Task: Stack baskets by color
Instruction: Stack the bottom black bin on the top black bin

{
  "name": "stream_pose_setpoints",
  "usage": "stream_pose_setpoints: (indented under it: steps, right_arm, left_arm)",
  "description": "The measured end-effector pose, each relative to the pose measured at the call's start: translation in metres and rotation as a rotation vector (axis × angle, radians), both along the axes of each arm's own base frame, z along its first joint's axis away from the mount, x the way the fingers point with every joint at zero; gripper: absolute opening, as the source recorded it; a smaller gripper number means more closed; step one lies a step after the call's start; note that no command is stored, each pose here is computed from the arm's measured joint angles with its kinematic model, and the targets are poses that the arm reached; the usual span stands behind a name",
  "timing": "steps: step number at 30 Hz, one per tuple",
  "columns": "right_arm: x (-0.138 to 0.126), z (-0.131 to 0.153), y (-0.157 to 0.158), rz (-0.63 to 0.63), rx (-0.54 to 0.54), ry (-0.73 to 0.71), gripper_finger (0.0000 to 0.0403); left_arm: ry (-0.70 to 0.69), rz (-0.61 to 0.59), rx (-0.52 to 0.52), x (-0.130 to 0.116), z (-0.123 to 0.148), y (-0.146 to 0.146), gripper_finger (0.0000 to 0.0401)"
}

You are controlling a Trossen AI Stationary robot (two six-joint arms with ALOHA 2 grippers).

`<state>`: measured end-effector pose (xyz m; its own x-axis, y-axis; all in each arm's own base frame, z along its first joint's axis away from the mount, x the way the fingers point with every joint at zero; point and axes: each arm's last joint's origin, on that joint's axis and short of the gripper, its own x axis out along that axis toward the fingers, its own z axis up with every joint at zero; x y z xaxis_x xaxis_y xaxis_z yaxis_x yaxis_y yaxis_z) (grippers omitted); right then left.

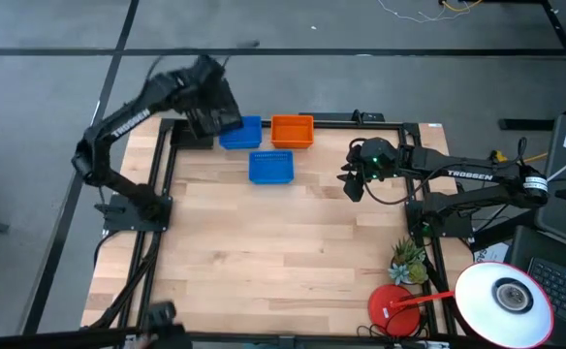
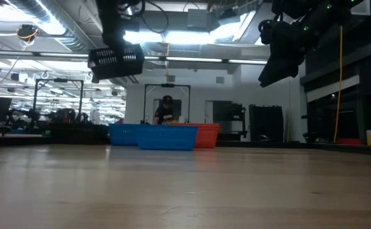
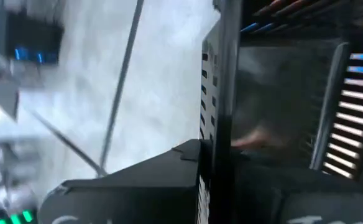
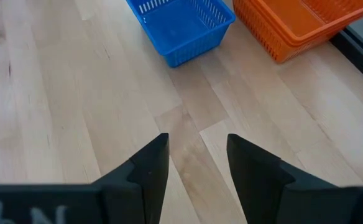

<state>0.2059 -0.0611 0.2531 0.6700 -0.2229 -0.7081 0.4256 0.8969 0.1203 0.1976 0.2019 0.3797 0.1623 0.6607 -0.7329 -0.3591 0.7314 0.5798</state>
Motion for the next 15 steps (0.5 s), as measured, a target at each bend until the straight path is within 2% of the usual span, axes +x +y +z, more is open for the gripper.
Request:
stream_pose_setpoints:
  steps: [4, 7, 9, 10, 12, 15]
  right_arm:
    - [0.000, 0.000, 0.000, 0.000, 0.000, 0.000, 0.0163]
    - [0.000, 0.000, 0.000, 0.000, 0.000, 0.000, 0.0163]
    - [0.000, 0.000, 0.000, 0.000, 0.000, 0.000, 0.0163]
    - [0.000, 0.000, 0.000, 0.000, 0.000, 0.000, 0.0163]
    - [0.000, 0.000, 0.000, 0.000, 0.000, 0.000, 0.0163]
    - [0.000, 0.000, 0.000, 0.000, 0.000, 0.000, 0.0163]
  left_arm:
    - [0.075, -0.122, -0.070, -0.013, -0.011, 0.033, 0.0000]
    - [0.123, -0.074, -0.206, -0.018, -0.032, 0.048, 0.0000]
    - [0.217, -0.006, -0.309, -0.020, -0.049, 0.052, 0.0000]
    - [0.259, 0.018, -0.326, -0.020, -0.056, 0.056, 0.0000]
    - [0.305, 0.019, -0.300, -0.014, -0.066, 0.067, 0.0000]
    - [0.325, -0.087, -0.228, -0.002, -0.076, 0.083, 0.0000]
